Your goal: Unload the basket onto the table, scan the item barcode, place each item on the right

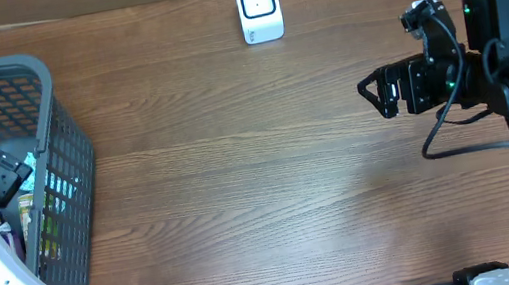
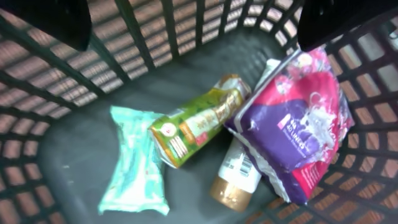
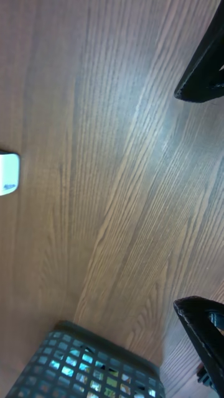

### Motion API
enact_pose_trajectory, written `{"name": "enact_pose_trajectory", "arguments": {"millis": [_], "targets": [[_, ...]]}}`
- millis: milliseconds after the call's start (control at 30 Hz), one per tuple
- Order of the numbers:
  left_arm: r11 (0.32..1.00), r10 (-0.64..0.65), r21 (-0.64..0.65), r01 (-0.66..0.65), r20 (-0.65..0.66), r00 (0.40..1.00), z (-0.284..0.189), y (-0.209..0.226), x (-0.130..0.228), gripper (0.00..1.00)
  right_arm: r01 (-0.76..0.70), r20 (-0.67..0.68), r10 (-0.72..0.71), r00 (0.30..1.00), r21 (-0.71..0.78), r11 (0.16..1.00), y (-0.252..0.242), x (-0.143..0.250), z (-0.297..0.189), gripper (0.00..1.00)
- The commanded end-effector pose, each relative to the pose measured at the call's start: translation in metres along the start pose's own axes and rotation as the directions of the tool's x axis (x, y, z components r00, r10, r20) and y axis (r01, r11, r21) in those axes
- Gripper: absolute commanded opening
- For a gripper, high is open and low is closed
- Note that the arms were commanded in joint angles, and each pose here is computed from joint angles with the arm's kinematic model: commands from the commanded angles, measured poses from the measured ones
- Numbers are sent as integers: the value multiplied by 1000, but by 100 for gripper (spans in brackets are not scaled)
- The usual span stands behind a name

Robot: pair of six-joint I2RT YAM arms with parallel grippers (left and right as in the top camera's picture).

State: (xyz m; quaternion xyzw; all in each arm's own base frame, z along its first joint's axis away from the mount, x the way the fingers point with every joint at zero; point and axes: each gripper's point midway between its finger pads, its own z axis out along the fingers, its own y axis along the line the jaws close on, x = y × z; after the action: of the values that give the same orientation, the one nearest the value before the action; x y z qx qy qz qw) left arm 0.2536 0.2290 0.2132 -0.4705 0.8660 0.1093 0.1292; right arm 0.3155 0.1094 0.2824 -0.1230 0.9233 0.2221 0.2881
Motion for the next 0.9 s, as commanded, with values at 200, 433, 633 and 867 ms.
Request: {"name": "enact_pose_trajectory", "arguments": {"millis": [200,433,633,867], "targets": [[989,-116,-91,112,-35,993,60,39,13,97,-4,-25,4,1000,1,1000,-2,-3,7,100],[994,-49,-91,53,48,998,92,43,1,94,-15,-49,15,999,2,1000,-6,-1,16,100],[992,31,-122,-28,26,999,110,48,14,86,-21,-62,21,998,2,1000,-8,0,20,100],[985,2,-175,0,9,1000,122,66,24,86,-19,-63,22,998,44,999,-15,1,20,100]]}}
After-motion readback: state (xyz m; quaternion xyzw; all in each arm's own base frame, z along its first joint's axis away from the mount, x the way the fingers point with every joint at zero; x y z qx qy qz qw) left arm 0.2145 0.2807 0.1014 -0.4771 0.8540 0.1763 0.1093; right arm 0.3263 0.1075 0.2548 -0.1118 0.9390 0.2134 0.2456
